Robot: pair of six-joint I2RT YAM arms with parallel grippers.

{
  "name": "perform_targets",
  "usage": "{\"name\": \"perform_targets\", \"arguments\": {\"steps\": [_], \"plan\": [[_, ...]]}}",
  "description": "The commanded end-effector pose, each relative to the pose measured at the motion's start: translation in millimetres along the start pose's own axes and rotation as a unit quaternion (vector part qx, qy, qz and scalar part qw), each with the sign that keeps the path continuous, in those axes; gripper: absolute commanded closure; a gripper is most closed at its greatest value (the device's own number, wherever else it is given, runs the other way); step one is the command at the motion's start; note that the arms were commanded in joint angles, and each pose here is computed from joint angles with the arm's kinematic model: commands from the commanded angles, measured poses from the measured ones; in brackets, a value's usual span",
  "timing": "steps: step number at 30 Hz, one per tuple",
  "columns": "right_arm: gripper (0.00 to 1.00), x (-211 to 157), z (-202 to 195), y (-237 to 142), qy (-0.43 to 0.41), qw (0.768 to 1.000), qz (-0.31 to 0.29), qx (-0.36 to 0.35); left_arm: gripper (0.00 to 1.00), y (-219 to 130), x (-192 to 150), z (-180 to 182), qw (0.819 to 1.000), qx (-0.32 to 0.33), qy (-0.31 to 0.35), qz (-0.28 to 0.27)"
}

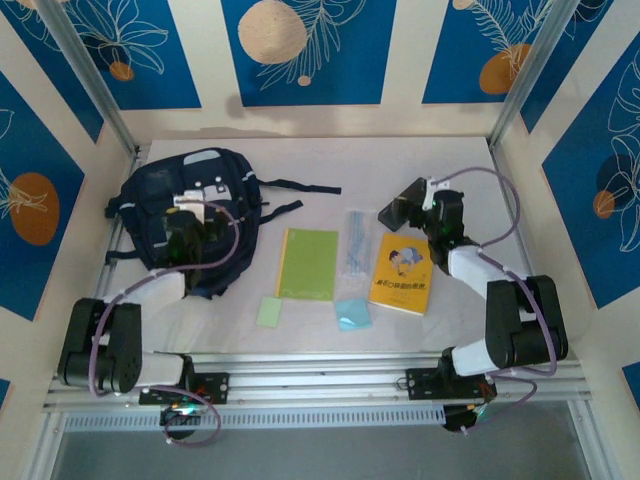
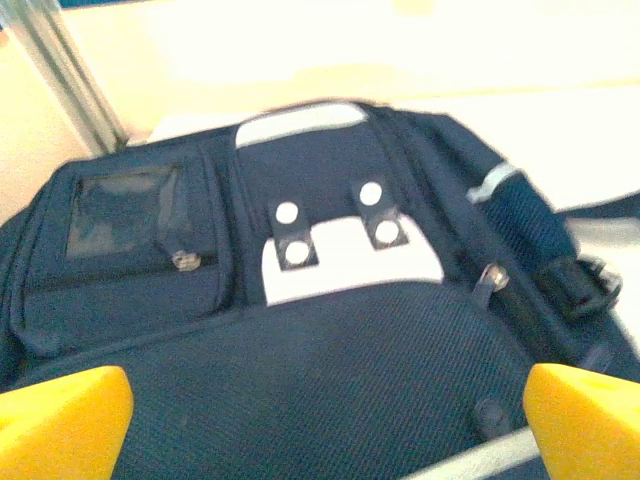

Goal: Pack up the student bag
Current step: Pick up the student bag from the top-left of the table.

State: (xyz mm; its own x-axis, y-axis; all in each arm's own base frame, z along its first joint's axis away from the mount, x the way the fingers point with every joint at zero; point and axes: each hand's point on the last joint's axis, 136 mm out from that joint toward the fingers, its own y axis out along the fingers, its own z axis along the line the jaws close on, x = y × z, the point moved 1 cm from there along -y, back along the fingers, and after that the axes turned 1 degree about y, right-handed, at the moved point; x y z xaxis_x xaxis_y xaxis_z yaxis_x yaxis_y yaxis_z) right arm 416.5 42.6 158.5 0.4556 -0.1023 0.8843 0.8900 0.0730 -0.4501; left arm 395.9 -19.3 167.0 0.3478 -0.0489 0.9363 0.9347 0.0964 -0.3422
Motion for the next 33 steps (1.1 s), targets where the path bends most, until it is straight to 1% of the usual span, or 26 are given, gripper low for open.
{"name": "perform_targets", "arguments": {"steps": [1, 3, 6, 9, 11, 14, 15, 19, 21, 24, 28, 29, 30, 33], "plan": [[0.01, -22.5, 9.4, -10.5, 0.047, 0.993, 0.108, -0.013, 0.0, -9.9, -18.6, -18.6, 0.992, -0.021, -0.043, 0.119], [0.01, -25.0, 24.6, -12.1, 0.053, 0.989, 0.137, -0.007, 0.0, -13.2, -19.8, -32.8, 0.987, -0.027, -0.045, 0.151], [0.01, -31.7, 45.3, -15.3, 0.053, 0.983, 0.177, 0.001, 0.0, -16.9, -26.3, -54.5, 0.979, -0.029, -0.012, 0.201], [0.01, -38.1, 65.0, -21.3, 0.06, 0.977, 0.205, 0.019, 0.0, -17.3, -39.0, -66.6, 0.966, -0.017, 0.014, 0.259], [0.0, -41.9, 76.3, -25.7, 0.071, 0.972, 0.219, 0.038, 0.01, -13.6, -46.7, -71.4, 0.958, -0.008, 0.02, 0.287], [0.01, -46.9, 89.9, -30.8, 0.082, 0.965, 0.238, 0.069, 0.05, -3.5, -57.8, -75.7, 0.949, 0.005, 0.018, 0.315], [0.03, -48.4, 92.3, -31.4, 0.084, 0.963, 0.245, 0.075, 0.07, 0.1, -60.9, -78.7, 0.946, 0.004, 0.014, 0.323], [0.07, -53.6, 96.0, -31.9, 0.088, 0.957, 0.264, 0.082, 0.14, 10.3, -78.4, -95.6, 0.936, -0.007, 0.011, 0.351], [0.09, -53.9, 98.9, -31.2, 0.093, 0.955, 0.267, 0.088, 0.17, 11.8, -87.8, -105.0, 0.93, -0.011, 0.025, 0.366], [0.11, -55.4, 102.3, -29.3, 0.101, 0.953, 0.271, 0.095, 0.17, 10.8, -99.1, -118.2, 0.922, -0.012, 0.057, 0.382], [0.14, -56.7, 107.2, -27.0, 0.105, 0.949, 0.277, 0.105, 0.19, 11.7, -108.6, -125.4, 0.917, -0.002, 0.091, 0.389], [0.16, -57.2, 108.6, -26.7, 0.105, 0.948, 0.28, 0.108, 0.22, 13.3, -111.2, -124.7, 0.915, 0.002, 0.099, 0.391], [0.18, -58.8, 109.9, -26.6, 0.105, 0.947, 0.283, 0.111, 0.27, 15.8, -114.8, -121.8, 0.913, 0.011, 0.109, 0.393], [0.23, -60.5, 114.7, -26.2, 0.109, 0.943, 0.289, 0.123, 0.46, 23.4, -130.0, -110.9, 0.903, 0.037, 0.15, 0.402]]}}
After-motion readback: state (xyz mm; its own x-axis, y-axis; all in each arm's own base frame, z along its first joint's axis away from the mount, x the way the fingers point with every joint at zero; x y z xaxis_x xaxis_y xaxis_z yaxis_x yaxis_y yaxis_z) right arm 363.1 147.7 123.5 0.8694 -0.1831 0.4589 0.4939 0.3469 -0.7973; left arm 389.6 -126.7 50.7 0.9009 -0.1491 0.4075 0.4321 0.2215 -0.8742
